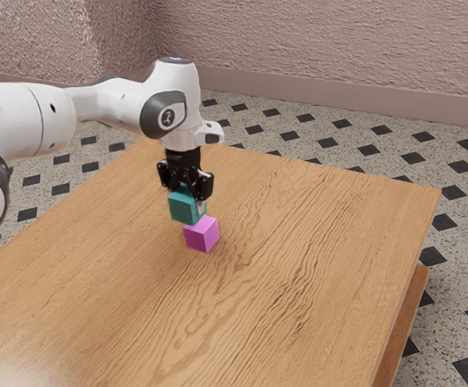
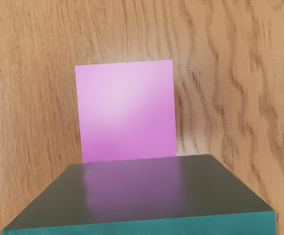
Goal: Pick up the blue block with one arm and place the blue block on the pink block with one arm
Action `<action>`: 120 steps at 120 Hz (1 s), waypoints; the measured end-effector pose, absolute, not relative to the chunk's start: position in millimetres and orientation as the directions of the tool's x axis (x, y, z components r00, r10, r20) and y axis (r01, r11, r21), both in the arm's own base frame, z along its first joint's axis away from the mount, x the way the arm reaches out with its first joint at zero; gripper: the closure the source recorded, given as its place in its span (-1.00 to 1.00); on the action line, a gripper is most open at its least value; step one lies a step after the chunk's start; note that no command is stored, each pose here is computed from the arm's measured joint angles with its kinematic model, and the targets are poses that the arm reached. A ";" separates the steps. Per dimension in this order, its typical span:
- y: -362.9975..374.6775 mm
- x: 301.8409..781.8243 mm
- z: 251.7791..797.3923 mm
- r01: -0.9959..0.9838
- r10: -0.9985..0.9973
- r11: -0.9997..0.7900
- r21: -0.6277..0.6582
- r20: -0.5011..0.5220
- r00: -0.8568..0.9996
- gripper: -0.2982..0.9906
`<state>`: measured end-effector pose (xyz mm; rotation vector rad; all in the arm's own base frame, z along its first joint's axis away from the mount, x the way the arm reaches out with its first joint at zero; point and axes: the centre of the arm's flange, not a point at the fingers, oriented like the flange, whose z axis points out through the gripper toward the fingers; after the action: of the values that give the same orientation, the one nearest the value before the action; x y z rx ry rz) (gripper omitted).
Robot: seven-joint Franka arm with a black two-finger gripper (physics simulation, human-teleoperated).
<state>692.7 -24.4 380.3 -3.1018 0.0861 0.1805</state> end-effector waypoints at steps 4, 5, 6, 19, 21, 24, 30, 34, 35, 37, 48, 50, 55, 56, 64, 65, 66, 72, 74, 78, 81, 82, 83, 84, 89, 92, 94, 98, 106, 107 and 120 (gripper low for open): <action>-24.7 694.3 378.4 -0.055 -0.051 -0.998 -0.029 -0.126 0.991 -0.06; -24.6 694.6 378.0 -0.055 -0.051 -0.998 -0.029 -0.129 0.990 -0.06; -24.6 695.0 377.6 -0.054 -0.050 -0.998 -0.029 -0.131 0.990 -0.06; -24.0 698.8 374.0 -0.048 -0.043 -0.998 -0.029 -0.150 0.988 -0.06; -23.8 699.3 373.2 -0.047 -0.042 -0.998 -0.029 -0.153 0.987 -0.07; -21.4 700.3 371.4 -0.042 -0.037 -0.999 -0.031 -0.157 0.987 -0.06; -16.8 701.8 366.9 -0.034 -0.028 -0.999 -0.034 -0.166 0.986 -0.06; -15.1 703.6 364.3 -0.031 -0.025 -0.999 -0.034 -0.170 0.985 -0.06; -14.7 704.0 363.7 -0.031 -0.024 -0.999 -0.034 -0.171 0.985 -0.06; -14.2 704.9 362.8 -0.029 -0.023 -0.999 -0.034 -0.172 0.985 -0.06; -11.4 711.5 357.3 -0.024 -0.018 -0.999 -0.031 -0.172 0.985 -0.06; -11.2 712.6 356.3 -0.024 -0.018 -0.999 -0.031 -0.172 0.985 -0.06; -11.1 714.4 353.9 -0.023 -0.018 -0.999 -0.031 -0.170 0.985 -0.05; -10.7 714.7 353.6 -0.023 -0.017 -0.999 -0.032 -0.170 0.985 -0.05; -8.2 716.6 350.7 -0.020 -0.013 -0.999 -0.036 -0.166 0.986 -0.05; -8.1 716.8 350.4 -0.020 -0.013 -0.999 -0.037 -0.165 0.986 -0.05; -8.1 717.1 350.1 -0.020 -0.014 -0.999 -0.037 -0.164 0.986 -0.05; -7.6 718.2 346.6 -0.020 -0.014 -0.999 -0.038 -0.161 0.987 -0.05; -7.4 718.6 345.7 -0.020 -0.014 -0.999 -0.038 -0.161 0.987 -0.05; -7.1 719.2 343.9 -0.021 -0.014 -0.999 -0.038 -0.158 0.987 -0.05; -6.9 719.7 342.8 -0.021 -0.015 -0.999 -0.039 -0.157 0.987 -0.05; -6.9 719.8 342.3 -0.021 -0.015 -0.999 -0.039 -0.157 0.988 -0.05; -6.8 719.9 341.9 -0.021 -0.015 -0.999 -0.039 -0.157 0.988 -0.05; -6.8 720.0 341.6 -0.022 -0.015 -0.999 -0.039 -0.156 0.988 -0.05; -8.3 720.6 340.8 -0.024 -0.018 -0.999 -0.039 -0.153 0.988 -0.05; -9.7 721.0 341.4 -0.027 -0.021 -0.999 -0.039 -0.149 0.989 -0.05; -10.9 721.3 341.5 -0.029 -0.023 -0.999 -0.039 -0.147 0.989 -0.05; -13.5 721.8 342.2 -0.033 -0.027 -0.999 -0.038 -0.142 0.990 -0.05; -15.8 722.9 343.2 -0.037 -0.031 -0.999 -0.038 -0.132 0.991 -0.05; -15.9 723.0 343.3 -0.037 -0.032 -0.999 -0.038 -0.131 0.991 -0.05; -16.4 725.1 344.6 -0.039 -0.034 -0.999 -0.037 -0.113 0.993 -0.05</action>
<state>725.1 -16.4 344.6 -3.0969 0.0567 0.1743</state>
